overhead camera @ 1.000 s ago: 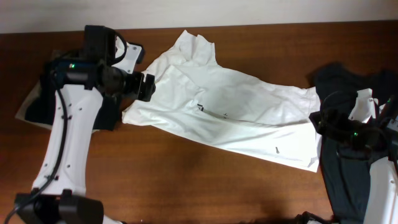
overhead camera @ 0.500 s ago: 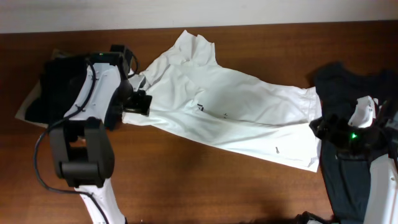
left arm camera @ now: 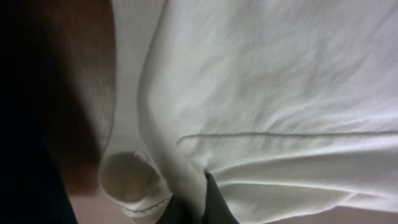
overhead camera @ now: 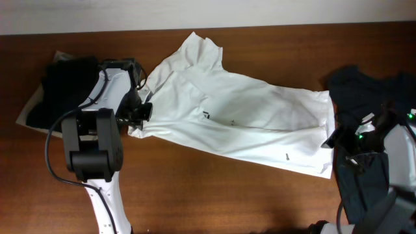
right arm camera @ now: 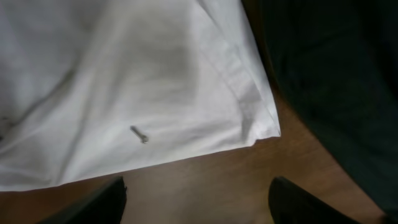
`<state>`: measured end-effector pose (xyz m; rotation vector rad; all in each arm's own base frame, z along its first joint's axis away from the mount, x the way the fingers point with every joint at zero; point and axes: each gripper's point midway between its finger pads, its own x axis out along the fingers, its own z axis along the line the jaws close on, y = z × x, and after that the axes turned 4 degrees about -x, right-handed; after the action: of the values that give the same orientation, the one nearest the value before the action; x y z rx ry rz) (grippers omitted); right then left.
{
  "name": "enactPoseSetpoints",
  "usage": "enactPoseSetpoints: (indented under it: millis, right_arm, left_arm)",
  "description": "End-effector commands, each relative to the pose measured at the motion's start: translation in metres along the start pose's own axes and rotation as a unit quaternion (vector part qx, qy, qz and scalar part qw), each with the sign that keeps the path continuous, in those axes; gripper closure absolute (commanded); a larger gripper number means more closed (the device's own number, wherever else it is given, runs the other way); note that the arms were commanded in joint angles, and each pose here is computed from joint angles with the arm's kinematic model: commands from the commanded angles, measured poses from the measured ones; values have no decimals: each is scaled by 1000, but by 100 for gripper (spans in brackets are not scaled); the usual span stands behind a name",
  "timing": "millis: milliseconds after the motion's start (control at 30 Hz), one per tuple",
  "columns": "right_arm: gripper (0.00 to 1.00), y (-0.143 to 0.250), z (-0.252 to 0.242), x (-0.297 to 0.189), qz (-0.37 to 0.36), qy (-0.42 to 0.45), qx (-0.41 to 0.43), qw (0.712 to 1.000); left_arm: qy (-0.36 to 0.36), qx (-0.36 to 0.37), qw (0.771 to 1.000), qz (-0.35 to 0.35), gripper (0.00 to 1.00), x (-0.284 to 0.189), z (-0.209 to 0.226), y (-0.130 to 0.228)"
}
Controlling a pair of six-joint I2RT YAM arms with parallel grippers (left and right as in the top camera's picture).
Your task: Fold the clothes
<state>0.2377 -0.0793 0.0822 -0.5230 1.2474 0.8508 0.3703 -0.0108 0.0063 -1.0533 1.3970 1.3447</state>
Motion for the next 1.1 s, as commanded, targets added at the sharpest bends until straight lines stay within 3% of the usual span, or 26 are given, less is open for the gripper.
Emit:
enactPoseSetpoints:
  millis: [0, 233, 367, 600, 633, 667, 733, 800, 900, 1067]
  right_arm:
    - [25, 0, -8, 14, 36, 18, 7, 999]
    - [25, 4, -22, 26, 46, 47, 2, 998]
    - [25, 3, -19, 55, 27, 11, -1, 1000]
    - [28, 5, -22, 76, 11, 1, 6, 1000]
    - [35, 6, -23, 79, 11, 1, 8, 1000]
    - [52, 6, -24, 81, 9, 3, 9, 1000]
    - [73, 2, -25, 81, 2, 5, 19, 1000]
    - [84, 1, -26, 79, 0, 10, 30, 1000]
    - [96, 13, -32, 76, 24, 30, 39, 999]
    - [96, 29, -47, 67, 50, 79, 58, 994]
  left_arm:
    - [-3, -29, 999, 33, 99, 5, 14, 12]
    - [0, -50, 995, 90, 100, 1, 19, 41]
    - [0, -56, 992, 115, 100, -6, 18, 55]
    - [-1, -61, 998, 22, 99, -71, 18, 67]
    - [-1, -61, 998, 11, 100, -79, 18, 72]
    - [-1, -60, 998, 6, 100, -82, 18, 76]
    - [-1, -61, 998, 7, 99, -83, 17, 82]
    - [-1, -60, 998, 20, 99, -75, 17, 88]
    - [-1, -62, 997, 41, 99, -63, 16, 96]
    - [-1, -66, 996, 60, 100, -57, 15, 110]
